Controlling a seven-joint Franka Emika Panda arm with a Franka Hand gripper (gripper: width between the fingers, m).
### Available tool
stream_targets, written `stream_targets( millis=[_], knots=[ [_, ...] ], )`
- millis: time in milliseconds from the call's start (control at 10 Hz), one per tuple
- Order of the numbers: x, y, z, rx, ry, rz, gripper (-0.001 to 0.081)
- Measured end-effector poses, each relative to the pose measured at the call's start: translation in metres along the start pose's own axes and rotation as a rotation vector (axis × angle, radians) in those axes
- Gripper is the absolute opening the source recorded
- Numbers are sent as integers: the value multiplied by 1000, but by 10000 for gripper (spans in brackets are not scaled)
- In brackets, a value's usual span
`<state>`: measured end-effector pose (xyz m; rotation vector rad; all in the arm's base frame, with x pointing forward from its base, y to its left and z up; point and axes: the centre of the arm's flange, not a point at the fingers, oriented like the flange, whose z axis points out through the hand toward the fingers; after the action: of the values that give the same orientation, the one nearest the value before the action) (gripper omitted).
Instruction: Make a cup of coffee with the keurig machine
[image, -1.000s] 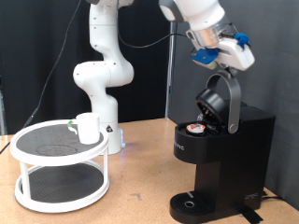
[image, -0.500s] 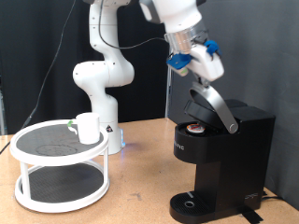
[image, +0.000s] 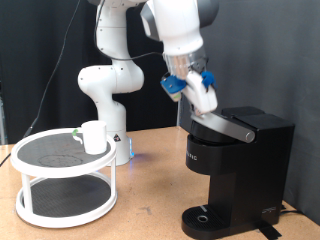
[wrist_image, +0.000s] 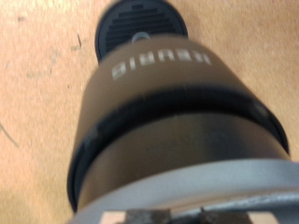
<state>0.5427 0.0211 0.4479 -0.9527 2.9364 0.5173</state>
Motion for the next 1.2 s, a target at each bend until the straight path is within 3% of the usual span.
stream_targets(
  millis=[300,400,600,900,1200],
  knots=[
    [7,-19,36,13,20,22,0],
    [8,-24,39,16,15,22,0],
    [8,-24,39,32,-2,-14,0],
    [16,-21,38,61,-73,-141,0],
    [34,-21,29,53,-124,-136,0]
  ],
)
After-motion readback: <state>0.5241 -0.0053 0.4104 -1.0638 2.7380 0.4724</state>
